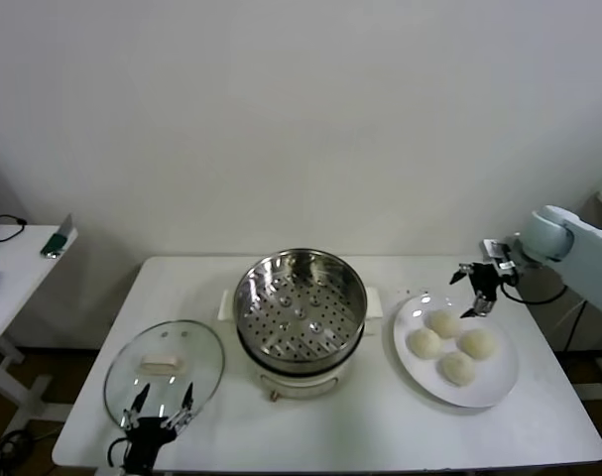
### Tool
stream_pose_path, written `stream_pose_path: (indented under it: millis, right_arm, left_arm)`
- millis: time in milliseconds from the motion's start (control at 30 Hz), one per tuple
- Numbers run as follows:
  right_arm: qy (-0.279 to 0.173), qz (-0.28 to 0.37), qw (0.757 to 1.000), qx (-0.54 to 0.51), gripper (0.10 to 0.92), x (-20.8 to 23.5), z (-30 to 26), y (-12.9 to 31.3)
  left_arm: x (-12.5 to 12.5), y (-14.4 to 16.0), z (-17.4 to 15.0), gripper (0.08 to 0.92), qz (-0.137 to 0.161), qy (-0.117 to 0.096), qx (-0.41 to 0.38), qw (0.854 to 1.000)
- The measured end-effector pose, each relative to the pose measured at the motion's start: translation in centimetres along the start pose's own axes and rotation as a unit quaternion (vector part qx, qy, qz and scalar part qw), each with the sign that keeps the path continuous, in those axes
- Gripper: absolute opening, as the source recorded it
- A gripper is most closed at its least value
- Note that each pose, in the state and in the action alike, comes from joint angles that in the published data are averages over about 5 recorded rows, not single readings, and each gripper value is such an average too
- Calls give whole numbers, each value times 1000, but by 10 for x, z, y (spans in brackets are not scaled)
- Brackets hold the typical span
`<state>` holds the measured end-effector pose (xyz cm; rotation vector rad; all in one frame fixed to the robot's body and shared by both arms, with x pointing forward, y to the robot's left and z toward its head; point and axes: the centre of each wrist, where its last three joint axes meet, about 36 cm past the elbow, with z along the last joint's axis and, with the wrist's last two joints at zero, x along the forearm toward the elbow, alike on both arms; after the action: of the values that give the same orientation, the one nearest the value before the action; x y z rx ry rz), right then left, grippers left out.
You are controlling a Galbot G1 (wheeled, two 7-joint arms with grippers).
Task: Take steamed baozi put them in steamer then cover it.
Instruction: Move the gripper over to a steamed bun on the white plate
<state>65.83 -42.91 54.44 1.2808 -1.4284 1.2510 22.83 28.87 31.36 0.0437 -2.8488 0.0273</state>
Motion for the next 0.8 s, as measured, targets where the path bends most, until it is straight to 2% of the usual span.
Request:
stream_pose_path:
  millis: [400,800]
  right_arm:
    - [25,-27,999,-2,823,-45,-10,-10]
    - [46,-24,999,0,823,-81,-12,-12]
  left_arm:
    - [1,2,4,823,-4,4,0,1000]
    - [1,-1,7,823,1,8,-2,1000]
